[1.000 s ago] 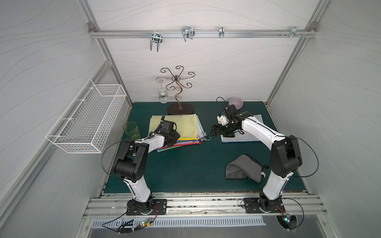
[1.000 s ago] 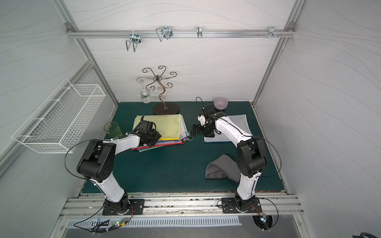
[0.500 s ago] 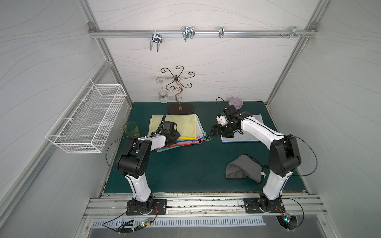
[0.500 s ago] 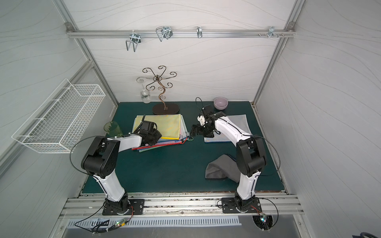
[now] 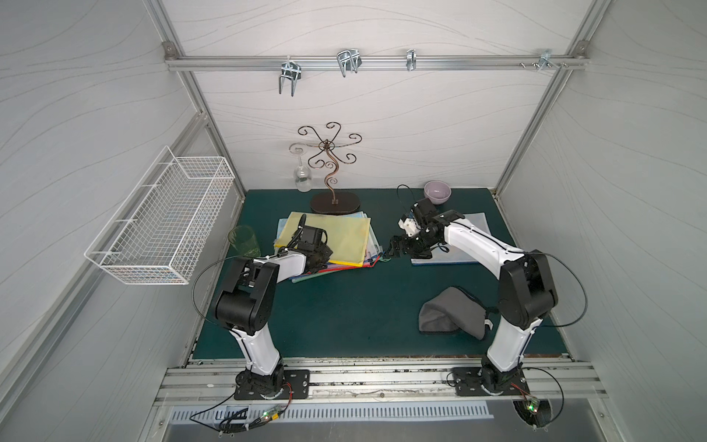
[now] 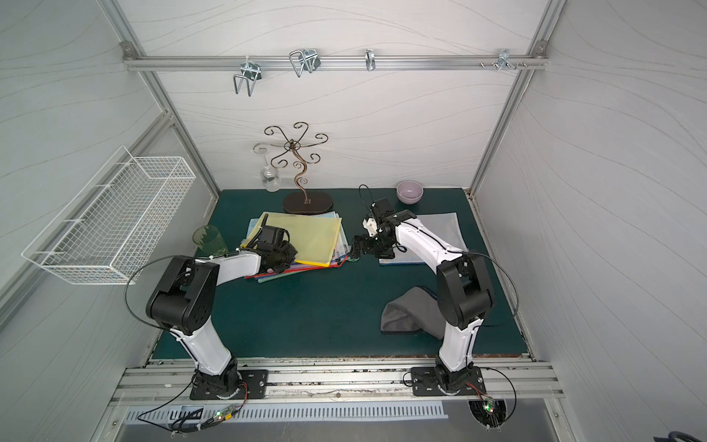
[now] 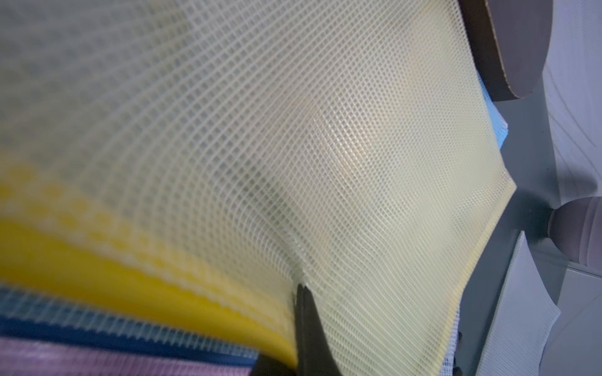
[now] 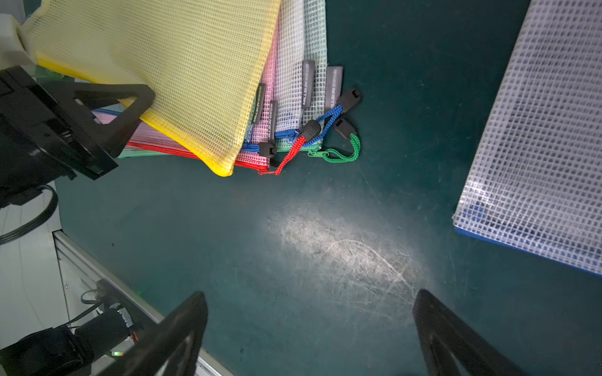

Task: Wipe the document bag
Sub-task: Pick up the document bag, then pick up the cleaning item at the center of the board.

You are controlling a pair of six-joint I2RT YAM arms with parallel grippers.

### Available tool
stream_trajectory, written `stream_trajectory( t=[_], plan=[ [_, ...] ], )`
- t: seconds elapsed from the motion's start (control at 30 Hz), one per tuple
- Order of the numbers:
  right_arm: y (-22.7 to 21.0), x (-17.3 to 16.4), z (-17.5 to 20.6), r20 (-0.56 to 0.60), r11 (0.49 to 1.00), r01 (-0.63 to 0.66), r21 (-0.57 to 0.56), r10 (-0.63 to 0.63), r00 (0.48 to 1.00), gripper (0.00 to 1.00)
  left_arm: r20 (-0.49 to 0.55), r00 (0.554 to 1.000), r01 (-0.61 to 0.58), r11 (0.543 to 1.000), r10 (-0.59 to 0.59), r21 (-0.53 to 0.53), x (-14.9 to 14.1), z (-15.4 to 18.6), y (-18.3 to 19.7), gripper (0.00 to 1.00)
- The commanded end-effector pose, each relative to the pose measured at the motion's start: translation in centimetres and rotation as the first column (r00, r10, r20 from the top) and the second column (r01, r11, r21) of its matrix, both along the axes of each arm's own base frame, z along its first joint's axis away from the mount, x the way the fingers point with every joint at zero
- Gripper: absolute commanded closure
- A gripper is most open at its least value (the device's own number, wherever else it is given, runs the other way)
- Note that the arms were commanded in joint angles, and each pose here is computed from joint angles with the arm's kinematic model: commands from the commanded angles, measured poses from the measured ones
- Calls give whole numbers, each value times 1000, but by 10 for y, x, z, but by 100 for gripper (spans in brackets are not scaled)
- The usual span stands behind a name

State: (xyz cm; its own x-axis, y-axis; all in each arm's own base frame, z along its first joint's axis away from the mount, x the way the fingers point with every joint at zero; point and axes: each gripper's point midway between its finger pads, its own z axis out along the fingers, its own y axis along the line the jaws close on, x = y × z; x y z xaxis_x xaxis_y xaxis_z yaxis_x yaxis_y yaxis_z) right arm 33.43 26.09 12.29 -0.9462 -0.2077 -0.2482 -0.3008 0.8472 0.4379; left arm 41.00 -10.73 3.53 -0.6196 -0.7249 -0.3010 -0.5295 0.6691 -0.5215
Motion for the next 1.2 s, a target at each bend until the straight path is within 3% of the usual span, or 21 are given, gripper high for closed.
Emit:
stream_trajectory(
  t=[0.0,0.13,0.27,0.5,0.7,0.97,1.07,1.17],
  plan=[
    [-1,-5,17,24,1000,3,-2,-2,1000,1,91,995,48,999,-47,-7,5,41,-4,100],
    [-17,-14,21,4,997,25,-80,-25,1000,1,95,985,150,988,-147,-27,-14,71,-14,100],
    [-45,-38,10,-79,977,46,-209,-64,995,1,50,953,300,952,-298,-60,-58,83,-36,100],
    [-101,-91,-20,-162,906,165,-389,-244,956,1,-37,877,476,877,-479,-64,-156,59,-77,100],
    [-150,-131,-30,-174,819,293,-494,-423,889,1,-75,829,552,832,-555,-61,-210,33,-94,100],
    [-167,-131,-84,-219,785,381,-488,-533,818,1,-130,822,553,832,-554,-46,-232,-6,-89,100],
    [-166,-123,-97,-219,794,382,-473,-525,822,1,-143,818,558,829,-557,-35,-232,-13,-88,100],
    [-159,-125,-103,-236,818,372,-438,-505,830,13,-153,816,559,829,-557,-36,-233,-19,-87,100]
  ],
)
